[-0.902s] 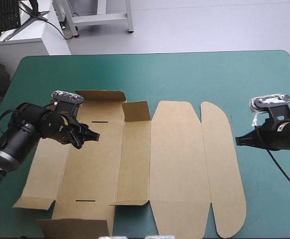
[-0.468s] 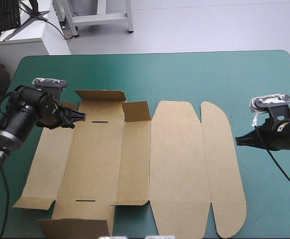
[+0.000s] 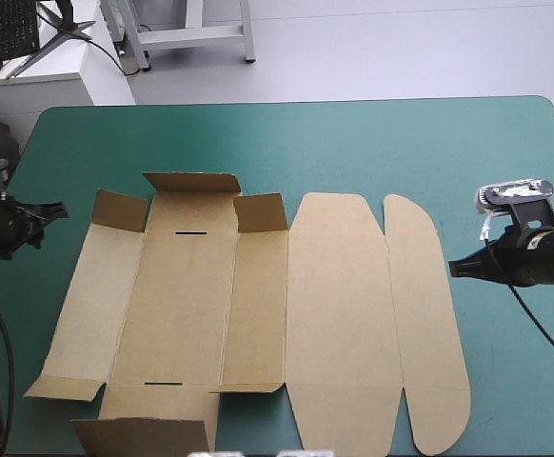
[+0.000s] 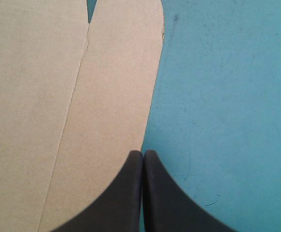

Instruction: Fold the box

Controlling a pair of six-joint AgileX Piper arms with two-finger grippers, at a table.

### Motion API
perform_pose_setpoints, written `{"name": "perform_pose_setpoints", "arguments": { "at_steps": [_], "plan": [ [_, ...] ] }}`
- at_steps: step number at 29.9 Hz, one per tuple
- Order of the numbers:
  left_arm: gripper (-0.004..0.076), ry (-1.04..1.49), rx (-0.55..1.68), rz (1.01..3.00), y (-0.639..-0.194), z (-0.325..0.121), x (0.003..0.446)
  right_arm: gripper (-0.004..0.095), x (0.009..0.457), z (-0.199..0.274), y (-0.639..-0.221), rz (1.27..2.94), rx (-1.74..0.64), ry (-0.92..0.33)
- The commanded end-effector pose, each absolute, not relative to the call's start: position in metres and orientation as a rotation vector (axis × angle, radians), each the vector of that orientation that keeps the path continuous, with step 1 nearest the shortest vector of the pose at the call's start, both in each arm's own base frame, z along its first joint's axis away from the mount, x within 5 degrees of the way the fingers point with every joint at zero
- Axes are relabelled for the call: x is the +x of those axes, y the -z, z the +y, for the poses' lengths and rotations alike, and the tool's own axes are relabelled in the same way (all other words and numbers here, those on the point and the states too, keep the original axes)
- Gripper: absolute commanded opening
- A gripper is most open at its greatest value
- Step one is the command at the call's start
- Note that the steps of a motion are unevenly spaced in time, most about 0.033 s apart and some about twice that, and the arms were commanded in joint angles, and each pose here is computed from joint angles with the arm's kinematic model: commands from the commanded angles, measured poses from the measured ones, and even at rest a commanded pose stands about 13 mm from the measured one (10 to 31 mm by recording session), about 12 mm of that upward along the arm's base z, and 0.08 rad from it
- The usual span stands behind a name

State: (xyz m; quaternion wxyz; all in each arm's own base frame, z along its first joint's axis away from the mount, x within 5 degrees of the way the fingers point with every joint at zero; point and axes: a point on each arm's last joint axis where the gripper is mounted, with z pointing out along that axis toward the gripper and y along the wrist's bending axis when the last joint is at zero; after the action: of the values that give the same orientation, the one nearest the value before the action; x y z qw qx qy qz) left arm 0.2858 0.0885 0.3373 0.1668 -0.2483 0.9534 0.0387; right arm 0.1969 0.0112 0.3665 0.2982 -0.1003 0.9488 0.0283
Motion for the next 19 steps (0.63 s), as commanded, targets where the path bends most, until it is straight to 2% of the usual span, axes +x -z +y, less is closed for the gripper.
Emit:
{"name": "perform_pose_setpoints", "arguments": {
  "at_steps": [1, 8, 13, 19],
  "plan": [
    [0.0315, -0.022, -0.762, 2.665, -0.352, 0.110, 0.270, -0.0020, 0.199, 0.009, -0.377, 2.450, -0.256, -0.057],
    [0.0287, 0.197, -0.812, 2.738, -0.330, 0.129, 0.250, -0.0020, 0.202, 0.009, -0.375, 2.460, -0.256, -0.058],
    [0.0272, 0.199, -0.729, 2.823, -0.312, 0.127, 0.245, -0.0020, 0.202, 0.009, -0.375, 2.460, -0.256, -0.058],
    [0.0272, 0.105, -0.769, 2.833, -0.311, 0.133, 0.242, -0.0020, 0.202, 0.009, -0.375, 2.460, -0.256, -0.058]
  ]
}}
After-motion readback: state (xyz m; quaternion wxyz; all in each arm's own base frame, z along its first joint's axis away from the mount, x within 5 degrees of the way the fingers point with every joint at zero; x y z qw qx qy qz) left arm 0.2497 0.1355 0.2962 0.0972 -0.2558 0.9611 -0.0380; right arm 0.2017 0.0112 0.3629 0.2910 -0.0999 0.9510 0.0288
